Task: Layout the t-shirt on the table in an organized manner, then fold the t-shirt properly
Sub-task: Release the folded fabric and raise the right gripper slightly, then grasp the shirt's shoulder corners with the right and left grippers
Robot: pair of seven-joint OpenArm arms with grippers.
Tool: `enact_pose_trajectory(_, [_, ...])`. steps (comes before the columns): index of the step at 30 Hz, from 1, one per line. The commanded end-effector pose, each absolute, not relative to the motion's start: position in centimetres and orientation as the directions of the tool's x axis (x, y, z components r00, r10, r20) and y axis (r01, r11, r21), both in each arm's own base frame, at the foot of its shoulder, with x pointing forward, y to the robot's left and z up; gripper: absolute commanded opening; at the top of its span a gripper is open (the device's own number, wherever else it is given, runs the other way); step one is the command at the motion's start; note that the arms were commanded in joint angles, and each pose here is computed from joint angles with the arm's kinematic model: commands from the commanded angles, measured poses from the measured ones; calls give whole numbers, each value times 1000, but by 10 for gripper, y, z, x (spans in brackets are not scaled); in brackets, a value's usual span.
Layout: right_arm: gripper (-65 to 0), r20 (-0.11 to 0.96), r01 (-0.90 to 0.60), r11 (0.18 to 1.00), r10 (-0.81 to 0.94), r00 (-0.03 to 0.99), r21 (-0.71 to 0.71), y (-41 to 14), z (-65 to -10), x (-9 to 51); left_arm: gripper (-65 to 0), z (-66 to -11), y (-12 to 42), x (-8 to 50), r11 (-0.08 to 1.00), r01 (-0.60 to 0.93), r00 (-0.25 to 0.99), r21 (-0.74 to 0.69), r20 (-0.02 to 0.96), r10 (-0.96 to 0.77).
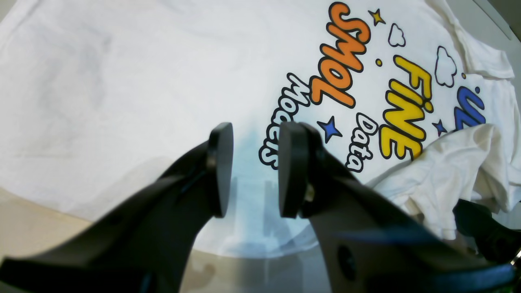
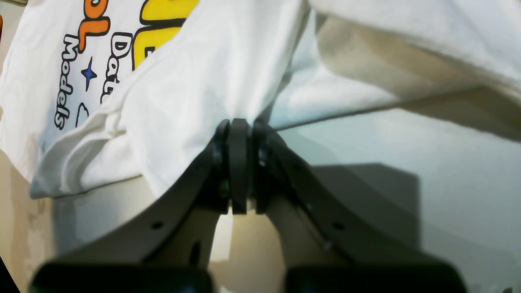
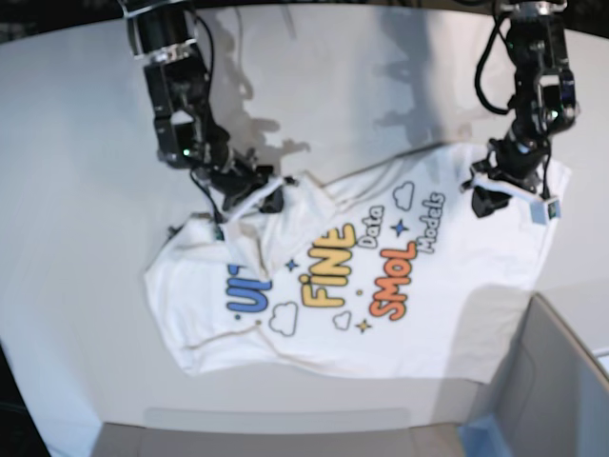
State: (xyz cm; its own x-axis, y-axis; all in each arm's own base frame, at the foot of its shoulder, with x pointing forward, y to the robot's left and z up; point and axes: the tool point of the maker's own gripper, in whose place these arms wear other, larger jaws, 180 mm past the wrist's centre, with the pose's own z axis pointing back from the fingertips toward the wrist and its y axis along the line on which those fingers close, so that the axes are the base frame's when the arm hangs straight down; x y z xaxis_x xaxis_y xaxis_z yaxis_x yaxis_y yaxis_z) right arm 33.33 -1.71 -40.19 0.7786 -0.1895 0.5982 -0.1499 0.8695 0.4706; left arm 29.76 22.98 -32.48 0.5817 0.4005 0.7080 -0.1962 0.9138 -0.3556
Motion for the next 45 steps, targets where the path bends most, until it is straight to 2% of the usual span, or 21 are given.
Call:
enact_pose_trajectory(1, [-650,616,-157,874,-186,766,459,-19,-395,341,-450,-311,235,304,921,-180,549,-346,742,385])
enact_pose_trajectory(3, [-650,629,-165,873,-188,754,460,-19,-388,344,-450,-311,235,304,921,-180,549,-346,742,385])
enact_pose_trajectory(10, [-650,752,-281,842,-203,627,461,-6,-315,339,-450,-311,235,304,921,-180,549,-346,742,385])
enact_pose_trajectory(16, [-650,762,-307,833,-194,618,461,-4,-299,326,-450,-310,237,305,922,-181,546,-341,745,383])
enact_pose_trajectory(19, [-650,765,-308,832,-197,614,461,-5,-296,316,-446,-304,270,303,907,-260,497,-332,759,421])
enact_pose_trajectory(22, [-650,765,-288,837,-216,607,465,-13,-293,308,-400,-301,324,303,852,-391,416,-348,759,501])
enact_pose_trajectory(25, [-650,760,-275,841,-221,612,466,-19,-295,300,-353,-309,367,297,767,-509,371,-390,705,605])
enact_pose_trajectory(28, [-650,755,-256,859,-206,622,444,-33,-303,296,-351,-315,388,299,688,-570,338,-450,635,694])
enact_pose_trajectory(33, [-650,754,-233,867,-217,619,441,-43,-304,291,-351,-363,397,298,578,-655,338,-486,496,800])
enact_pose_trajectory(39, [-650,758,-237,865,-218,615,441,-42,-300,285,-351,-362,426,281,586,-691,309,-422,561,768])
enact_pose_trajectory(45, [-650,757,-236,868,-213,617,437,-43,-301,284,-352,-366,439,262,589,-716,319,-375,574,754])
